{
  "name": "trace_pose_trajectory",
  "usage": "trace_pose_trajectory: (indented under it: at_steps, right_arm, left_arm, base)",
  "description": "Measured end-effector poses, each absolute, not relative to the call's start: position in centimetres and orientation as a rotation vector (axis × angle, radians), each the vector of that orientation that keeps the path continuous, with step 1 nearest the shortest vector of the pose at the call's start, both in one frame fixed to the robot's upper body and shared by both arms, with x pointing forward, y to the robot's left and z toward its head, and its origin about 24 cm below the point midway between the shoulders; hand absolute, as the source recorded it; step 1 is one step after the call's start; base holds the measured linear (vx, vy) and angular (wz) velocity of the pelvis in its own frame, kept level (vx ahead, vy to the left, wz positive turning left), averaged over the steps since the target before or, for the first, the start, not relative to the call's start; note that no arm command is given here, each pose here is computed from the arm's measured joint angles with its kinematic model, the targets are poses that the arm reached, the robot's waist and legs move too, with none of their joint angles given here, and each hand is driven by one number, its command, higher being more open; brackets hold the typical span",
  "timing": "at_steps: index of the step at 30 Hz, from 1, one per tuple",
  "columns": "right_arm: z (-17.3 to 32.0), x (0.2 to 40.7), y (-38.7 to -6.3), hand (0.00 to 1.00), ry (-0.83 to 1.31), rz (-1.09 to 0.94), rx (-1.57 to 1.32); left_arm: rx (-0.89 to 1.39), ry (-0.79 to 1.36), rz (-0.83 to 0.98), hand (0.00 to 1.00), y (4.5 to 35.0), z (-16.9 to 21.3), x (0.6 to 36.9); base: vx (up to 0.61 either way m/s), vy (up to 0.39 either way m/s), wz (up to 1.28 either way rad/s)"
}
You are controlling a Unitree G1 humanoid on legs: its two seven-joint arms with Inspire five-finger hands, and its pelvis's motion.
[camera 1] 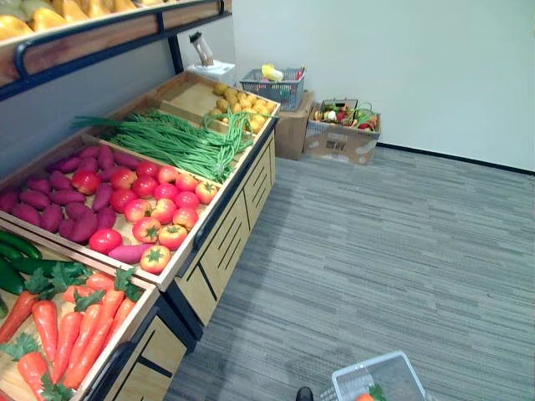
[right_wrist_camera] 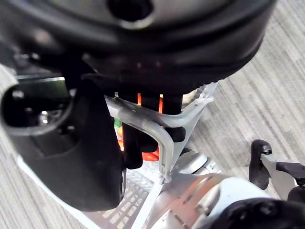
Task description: Pick vegetable in the basket
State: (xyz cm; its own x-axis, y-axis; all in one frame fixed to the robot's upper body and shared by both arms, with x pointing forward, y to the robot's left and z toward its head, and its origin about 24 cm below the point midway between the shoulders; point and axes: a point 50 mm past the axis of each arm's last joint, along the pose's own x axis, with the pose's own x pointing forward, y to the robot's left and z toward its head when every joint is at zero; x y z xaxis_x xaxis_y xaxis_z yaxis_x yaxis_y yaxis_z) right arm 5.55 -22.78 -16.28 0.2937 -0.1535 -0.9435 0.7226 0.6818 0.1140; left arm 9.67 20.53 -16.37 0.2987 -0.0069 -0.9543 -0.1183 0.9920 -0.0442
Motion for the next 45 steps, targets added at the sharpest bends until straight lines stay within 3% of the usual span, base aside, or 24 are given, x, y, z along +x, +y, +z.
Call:
trace_pose_trajectory:
  at_steps: [7,14,16,17,18,27,45]
  right_arm:
    - [-16.1,6.6,-22.6,0.0,1.117,-0.593,0.584]
    - [-16.3,5.5,-23.3,0.0,1.188,-0.568,0.571]
    - [-16.3,5.3,-24.4,0.0,1.218,-0.567,0.542]
    - [-16.3,3.7,-24.8,0.0,1.253,-0.554,0.542]
    - [-16.4,3.1,-24.4,0.0,1.262,-0.555,0.557]
    - [-16.6,1.3,-23.8,0.0,1.25,-0.565,0.593]
    - [-17.1,2.3,-22.4,0.0,1.287,-0.522,0.56]
  left_arm:
    - [-0.044,1.244,-0.022,1.0,19.2,-16.1,11.2]
    - [-0.105,1.19,0.163,1.0,22.1,-15.7,10.8]
    - [-0.2,1.217,0.241,1.0,22.3,-16.1,8.6]
    - [-0.277,1.309,0.279,1.0,21.8,-16.9,3.9]
    - [-0.273,1.309,0.276,1.0,21.9,-16.9,3.7]
    - [-0.156,1.405,0.151,1.0,21.3,-17.2,3.9]
    - [-0.009,1.565,0.274,1.0,22.3,-17.2,3.3]
  base:
    - [0.03,-0.042,0.13]
    - [-0.03,-0.101,-0.6]
    - [0.11,0.181,-2.69]
    - [0.16,0.28,-2.99]
    - [0.17,0.299,-2.53]
    - [0.17,0.041,-0.1]
    - [0.0,0.071,-0.08]
